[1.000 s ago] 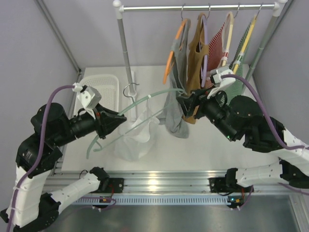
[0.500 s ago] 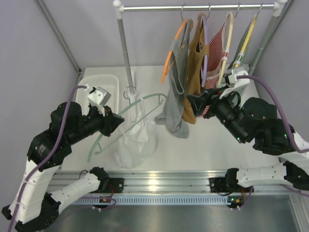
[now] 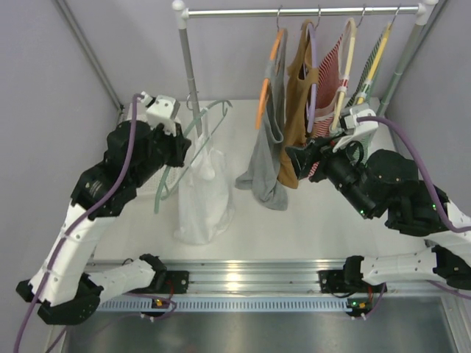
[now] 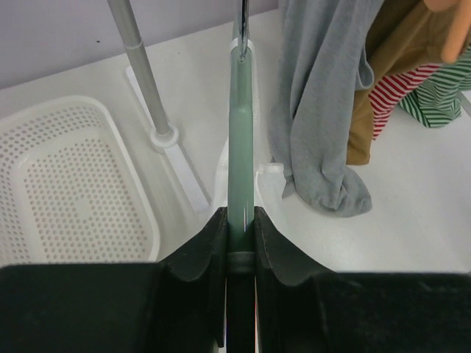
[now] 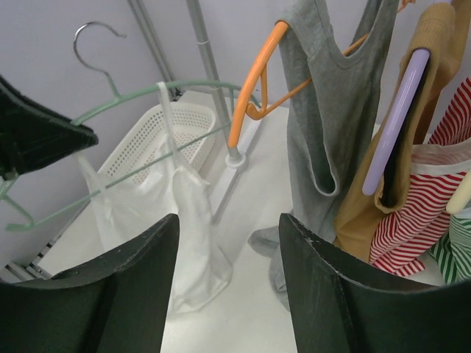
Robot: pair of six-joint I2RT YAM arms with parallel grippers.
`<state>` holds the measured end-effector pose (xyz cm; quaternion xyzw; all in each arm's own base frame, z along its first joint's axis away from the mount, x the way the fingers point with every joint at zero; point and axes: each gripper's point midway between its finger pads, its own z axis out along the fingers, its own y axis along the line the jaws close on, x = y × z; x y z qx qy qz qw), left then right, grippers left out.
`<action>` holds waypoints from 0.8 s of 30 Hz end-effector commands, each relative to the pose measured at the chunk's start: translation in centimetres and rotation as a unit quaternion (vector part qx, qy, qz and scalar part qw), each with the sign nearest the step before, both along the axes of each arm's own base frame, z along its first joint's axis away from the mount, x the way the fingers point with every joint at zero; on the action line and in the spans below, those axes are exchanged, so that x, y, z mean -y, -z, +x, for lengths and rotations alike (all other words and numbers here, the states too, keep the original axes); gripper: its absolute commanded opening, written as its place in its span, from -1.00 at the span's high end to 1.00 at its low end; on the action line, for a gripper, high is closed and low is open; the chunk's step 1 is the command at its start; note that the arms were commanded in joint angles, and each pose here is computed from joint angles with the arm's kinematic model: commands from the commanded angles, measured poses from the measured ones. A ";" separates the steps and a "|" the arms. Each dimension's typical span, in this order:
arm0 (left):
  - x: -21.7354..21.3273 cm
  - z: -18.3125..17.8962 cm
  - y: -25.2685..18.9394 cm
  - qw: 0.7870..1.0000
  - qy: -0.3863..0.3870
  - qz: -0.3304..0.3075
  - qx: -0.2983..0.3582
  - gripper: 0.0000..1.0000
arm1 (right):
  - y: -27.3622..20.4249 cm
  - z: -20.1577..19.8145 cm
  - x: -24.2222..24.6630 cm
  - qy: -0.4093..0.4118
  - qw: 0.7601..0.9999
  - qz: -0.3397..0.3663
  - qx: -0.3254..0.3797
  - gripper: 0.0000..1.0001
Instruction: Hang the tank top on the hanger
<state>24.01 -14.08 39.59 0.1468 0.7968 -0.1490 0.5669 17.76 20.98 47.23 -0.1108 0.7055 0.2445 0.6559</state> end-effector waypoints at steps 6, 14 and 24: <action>1.7 7.9 -7.7 0.991 -0.079 -0.024 0.107 1.00 | -0.3 -0.1 1.4 0.010 1.000 0.013 -0.004 -0.12; 4.0 12.2 -10.7 0.988 -0.084 -0.019 0.129 1.00 | -0.5 -0.3 2.1 0.010 1.000 0.019 -0.006 -0.11; 4.7 15.6 -13.2 0.981 -0.100 -0.038 0.163 1.00 | -0.3 -0.5 2.6 0.009 1.000 0.024 -0.008 -0.08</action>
